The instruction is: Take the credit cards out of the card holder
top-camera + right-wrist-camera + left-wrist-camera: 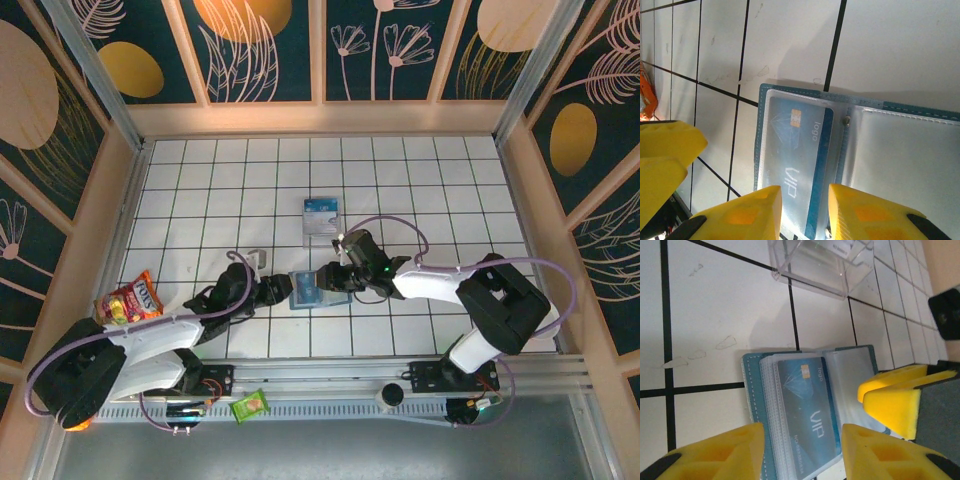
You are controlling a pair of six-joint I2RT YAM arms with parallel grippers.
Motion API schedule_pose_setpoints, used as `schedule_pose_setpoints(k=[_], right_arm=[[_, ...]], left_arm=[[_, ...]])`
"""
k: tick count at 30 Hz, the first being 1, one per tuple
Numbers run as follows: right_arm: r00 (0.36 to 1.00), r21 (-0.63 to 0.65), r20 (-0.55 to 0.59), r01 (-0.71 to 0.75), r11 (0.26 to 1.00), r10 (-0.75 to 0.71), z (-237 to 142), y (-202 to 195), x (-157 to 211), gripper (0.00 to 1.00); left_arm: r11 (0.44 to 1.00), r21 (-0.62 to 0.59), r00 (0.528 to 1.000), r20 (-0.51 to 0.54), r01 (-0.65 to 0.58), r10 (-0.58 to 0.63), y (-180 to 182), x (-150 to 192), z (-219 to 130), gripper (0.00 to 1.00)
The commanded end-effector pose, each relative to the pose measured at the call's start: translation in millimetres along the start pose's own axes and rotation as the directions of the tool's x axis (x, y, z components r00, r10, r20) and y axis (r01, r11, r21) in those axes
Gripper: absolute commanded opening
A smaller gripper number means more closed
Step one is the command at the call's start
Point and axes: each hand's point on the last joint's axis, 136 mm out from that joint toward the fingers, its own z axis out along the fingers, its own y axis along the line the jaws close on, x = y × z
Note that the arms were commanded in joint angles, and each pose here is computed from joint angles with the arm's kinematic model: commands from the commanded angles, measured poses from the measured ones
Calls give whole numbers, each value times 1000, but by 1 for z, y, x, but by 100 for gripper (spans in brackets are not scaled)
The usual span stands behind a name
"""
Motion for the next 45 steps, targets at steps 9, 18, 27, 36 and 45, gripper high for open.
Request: schedule_pose_setpoints(k=[9,18,27,36,45], right_arm=[[1000,-10,-19,7,1000,-7,8,3,4,29],[999,-4,-44,1,1000,-1,15,-1,9,27],[998,-13,-57,-5,1000,4,18,0,12,26],[998,-29,-69,-17,999,15,23,1,13,24],[998,-7,-54,-41,999,41,21,-6,13,4]], left_arm=[[996,1,994,-76,-84,84,-11,-1,32,23],[990,-87,989,-112,-108,98,12,9,37,16],[984,-142,981,-176,-104,78,32,26,41,5],[989,-121,980,-189,-80,56,33,33,39,2],[990,-120,981,-188,-79,56,33,33,40,1]])
